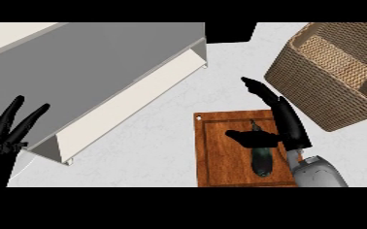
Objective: Pick the eggplant from the cutting board and place it in the basket
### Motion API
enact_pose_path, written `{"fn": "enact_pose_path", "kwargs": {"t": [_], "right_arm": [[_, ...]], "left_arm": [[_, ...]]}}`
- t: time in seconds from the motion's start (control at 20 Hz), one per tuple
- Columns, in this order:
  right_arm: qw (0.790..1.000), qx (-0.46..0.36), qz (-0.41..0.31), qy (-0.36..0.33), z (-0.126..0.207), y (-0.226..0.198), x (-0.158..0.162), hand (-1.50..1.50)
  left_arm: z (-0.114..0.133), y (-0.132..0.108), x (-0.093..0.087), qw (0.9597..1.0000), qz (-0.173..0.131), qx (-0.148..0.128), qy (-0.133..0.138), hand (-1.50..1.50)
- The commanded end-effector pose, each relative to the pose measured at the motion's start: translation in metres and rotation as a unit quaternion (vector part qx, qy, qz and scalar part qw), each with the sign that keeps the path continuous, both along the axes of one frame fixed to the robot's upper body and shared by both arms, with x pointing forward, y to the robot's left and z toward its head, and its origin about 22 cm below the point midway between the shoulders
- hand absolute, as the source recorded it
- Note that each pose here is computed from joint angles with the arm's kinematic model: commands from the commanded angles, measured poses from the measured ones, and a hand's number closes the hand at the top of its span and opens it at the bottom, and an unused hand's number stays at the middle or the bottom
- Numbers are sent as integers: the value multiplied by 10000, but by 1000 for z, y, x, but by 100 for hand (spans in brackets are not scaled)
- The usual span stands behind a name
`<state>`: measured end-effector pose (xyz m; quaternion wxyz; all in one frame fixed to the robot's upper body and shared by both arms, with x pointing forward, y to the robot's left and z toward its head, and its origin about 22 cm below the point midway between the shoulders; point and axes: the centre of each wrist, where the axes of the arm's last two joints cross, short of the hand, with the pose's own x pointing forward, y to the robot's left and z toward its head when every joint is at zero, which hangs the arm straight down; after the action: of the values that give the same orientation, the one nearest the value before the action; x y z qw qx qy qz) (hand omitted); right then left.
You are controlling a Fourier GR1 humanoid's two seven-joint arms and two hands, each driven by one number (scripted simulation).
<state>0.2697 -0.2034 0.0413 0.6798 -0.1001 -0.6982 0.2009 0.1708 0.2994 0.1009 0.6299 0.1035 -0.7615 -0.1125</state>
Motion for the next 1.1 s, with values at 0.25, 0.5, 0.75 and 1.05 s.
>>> {"fn": "enact_pose_path", "kwargs": {"t": [0.25,0.5,0.75,1.05], "right_arm": [[9502,-3003,-711,443,83,-43,33,-150],[9187,-3561,332,1677,106,-34,34,-150],[9099,-3355,832,2293,140,-43,38,-150],[9118,-3251,712,2406,181,-65,27,-150]], "left_arm": [[-16,-7,14,9983,-460,-18,345,0],[-14,-13,14,9985,-465,-17,273,0],[-25,-17,19,9979,-562,-113,309,0],[-22,-20,31,9976,-561,-85,388,0]]}}
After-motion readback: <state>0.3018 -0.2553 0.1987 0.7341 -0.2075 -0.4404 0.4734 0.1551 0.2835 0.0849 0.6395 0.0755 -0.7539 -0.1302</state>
